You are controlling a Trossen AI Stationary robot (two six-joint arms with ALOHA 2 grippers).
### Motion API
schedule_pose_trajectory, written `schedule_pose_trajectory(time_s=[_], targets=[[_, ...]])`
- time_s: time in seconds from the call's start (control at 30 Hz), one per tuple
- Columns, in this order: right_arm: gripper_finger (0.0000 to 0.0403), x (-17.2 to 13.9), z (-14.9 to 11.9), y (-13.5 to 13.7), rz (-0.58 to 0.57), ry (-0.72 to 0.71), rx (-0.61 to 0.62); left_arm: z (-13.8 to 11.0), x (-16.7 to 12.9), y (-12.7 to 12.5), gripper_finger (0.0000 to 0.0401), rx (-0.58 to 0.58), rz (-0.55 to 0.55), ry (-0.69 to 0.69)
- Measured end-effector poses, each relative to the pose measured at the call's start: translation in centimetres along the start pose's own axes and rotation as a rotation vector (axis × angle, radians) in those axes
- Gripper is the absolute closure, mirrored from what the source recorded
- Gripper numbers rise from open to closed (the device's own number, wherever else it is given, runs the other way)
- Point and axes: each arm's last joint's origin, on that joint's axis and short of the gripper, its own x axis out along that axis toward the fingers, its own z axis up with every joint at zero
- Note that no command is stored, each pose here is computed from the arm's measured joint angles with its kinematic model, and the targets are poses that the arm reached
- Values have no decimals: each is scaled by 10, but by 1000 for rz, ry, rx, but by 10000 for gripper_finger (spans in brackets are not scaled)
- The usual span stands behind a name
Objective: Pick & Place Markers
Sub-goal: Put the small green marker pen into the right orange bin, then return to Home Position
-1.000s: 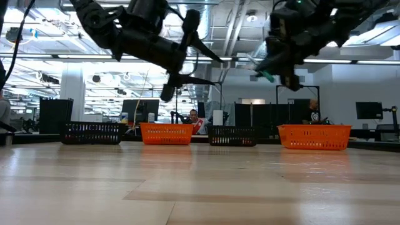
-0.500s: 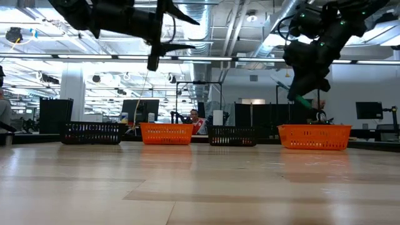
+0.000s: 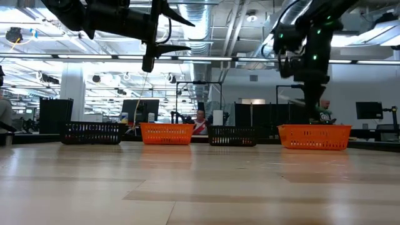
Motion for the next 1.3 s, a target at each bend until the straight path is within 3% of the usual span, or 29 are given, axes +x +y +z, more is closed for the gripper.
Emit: schedule_pose_trajectory(time_s=[0.47,0.83,1.1,1.3], targets=[[366,46,8,4,-30,224,-83,0,0,0,179,148,-2,-2],[344,65,10,7,-21,314,-107,0,0,0,179,156,-2,-2],[343,60,9,6,-14,290,-126,0,0,0,179,163,-2,-2],[347,33,7,3,-24,166,-74,0,0,0,179,260,-3,-2]])
